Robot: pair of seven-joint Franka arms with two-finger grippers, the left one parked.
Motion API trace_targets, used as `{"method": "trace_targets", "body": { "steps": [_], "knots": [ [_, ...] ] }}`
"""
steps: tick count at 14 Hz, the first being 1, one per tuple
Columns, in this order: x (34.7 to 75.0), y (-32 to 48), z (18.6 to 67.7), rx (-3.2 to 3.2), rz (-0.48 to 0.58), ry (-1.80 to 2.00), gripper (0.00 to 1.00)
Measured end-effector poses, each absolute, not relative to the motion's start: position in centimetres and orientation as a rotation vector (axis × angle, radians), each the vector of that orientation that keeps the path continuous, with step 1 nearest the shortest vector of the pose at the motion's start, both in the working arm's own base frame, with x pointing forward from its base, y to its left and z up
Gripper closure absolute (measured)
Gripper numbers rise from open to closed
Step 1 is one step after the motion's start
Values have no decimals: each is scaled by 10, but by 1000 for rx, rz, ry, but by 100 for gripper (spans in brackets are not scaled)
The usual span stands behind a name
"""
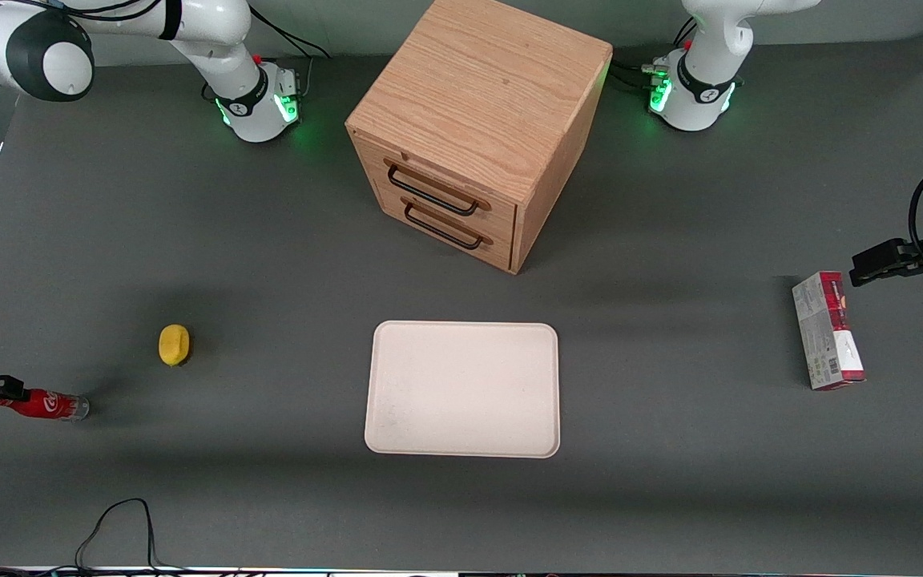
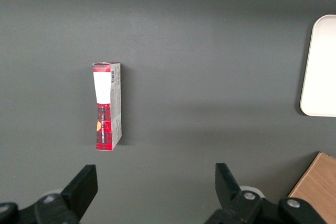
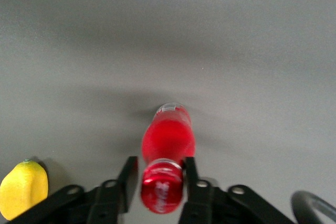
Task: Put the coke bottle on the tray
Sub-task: 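Close the right gripper on the red bottle's cap end, then lift the red bottle and carry it over the cream tray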
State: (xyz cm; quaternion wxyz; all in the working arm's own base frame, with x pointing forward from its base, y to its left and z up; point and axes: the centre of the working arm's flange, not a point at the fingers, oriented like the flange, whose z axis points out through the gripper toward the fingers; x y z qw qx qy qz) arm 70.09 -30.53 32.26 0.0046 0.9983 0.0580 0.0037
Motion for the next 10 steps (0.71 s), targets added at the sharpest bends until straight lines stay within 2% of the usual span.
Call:
{"method": "trace_targets", "body": {
  "steps": [1, 5, 7, 10],
  "knots": [
    [701, -305, 322, 3127, 11, 182, 69],
    [705, -302, 332, 3121, 37, 183, 69],
    [712, -279, 366, 3111, 70, 134, 69],
    [712, -197, 443, 3117, 10, -67, 69]
  ]
}}
